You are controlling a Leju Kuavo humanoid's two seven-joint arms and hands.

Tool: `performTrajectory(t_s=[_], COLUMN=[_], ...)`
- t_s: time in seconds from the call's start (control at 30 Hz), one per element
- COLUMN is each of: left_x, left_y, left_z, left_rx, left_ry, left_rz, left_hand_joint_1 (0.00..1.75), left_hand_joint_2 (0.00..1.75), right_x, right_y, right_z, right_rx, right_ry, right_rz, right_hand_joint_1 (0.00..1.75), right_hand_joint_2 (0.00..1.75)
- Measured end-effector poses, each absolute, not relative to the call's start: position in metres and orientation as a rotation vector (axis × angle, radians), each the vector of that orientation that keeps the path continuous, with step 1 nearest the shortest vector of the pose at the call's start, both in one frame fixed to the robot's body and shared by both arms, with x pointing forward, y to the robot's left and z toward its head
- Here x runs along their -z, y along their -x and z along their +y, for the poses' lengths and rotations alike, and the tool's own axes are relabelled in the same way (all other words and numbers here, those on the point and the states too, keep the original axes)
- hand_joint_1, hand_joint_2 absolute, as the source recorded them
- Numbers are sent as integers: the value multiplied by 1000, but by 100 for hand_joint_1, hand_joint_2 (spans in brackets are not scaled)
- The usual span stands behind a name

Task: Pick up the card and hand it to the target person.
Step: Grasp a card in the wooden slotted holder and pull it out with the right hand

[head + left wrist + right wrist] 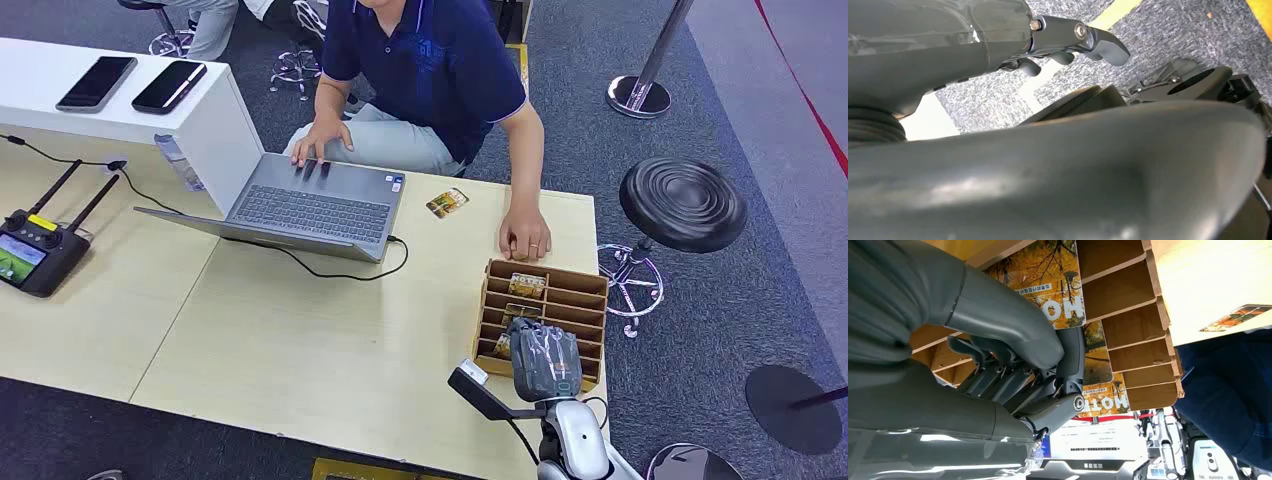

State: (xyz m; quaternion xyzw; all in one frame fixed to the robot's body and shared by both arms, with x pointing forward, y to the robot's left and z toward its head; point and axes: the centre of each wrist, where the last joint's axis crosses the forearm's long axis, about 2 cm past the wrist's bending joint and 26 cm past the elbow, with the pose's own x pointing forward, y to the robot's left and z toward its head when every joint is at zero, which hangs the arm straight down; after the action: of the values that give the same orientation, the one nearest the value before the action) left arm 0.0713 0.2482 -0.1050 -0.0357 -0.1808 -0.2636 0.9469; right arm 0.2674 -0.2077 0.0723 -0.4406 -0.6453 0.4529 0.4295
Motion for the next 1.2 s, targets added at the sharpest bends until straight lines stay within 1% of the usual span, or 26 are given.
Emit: performTrajectory(t_s=[0.47, 0.77, 0.93, 1.2], left_x=[105, 105, 105, 105], left_y=[-72, -72, -72, -73], left_z=[249, 249, 249, 249], left_rx=[549, 550, 551, 554], left_ry=[26, 32, 34, 36], left_rz=[-399, -387, -386, -387], left_hand_joint_1=[0, 0, 0, 0], left_hand_joint_2=[0, 0, 0, 0], right_x=[-71, -77, -98, -156], right_y=[-267, -272, -280, -295], right_z=[-209, -214, -218, -222], right_rx=[-1118, -1031, -954, -798], right_ry=[1104, 1128, 1182, 1300], right_rz=[-1608, -1636, -1697, -1864], right_hand_joint_1=[175, 175, 175, 175], right_hand_joint_2=[175, 175, 175, 175])
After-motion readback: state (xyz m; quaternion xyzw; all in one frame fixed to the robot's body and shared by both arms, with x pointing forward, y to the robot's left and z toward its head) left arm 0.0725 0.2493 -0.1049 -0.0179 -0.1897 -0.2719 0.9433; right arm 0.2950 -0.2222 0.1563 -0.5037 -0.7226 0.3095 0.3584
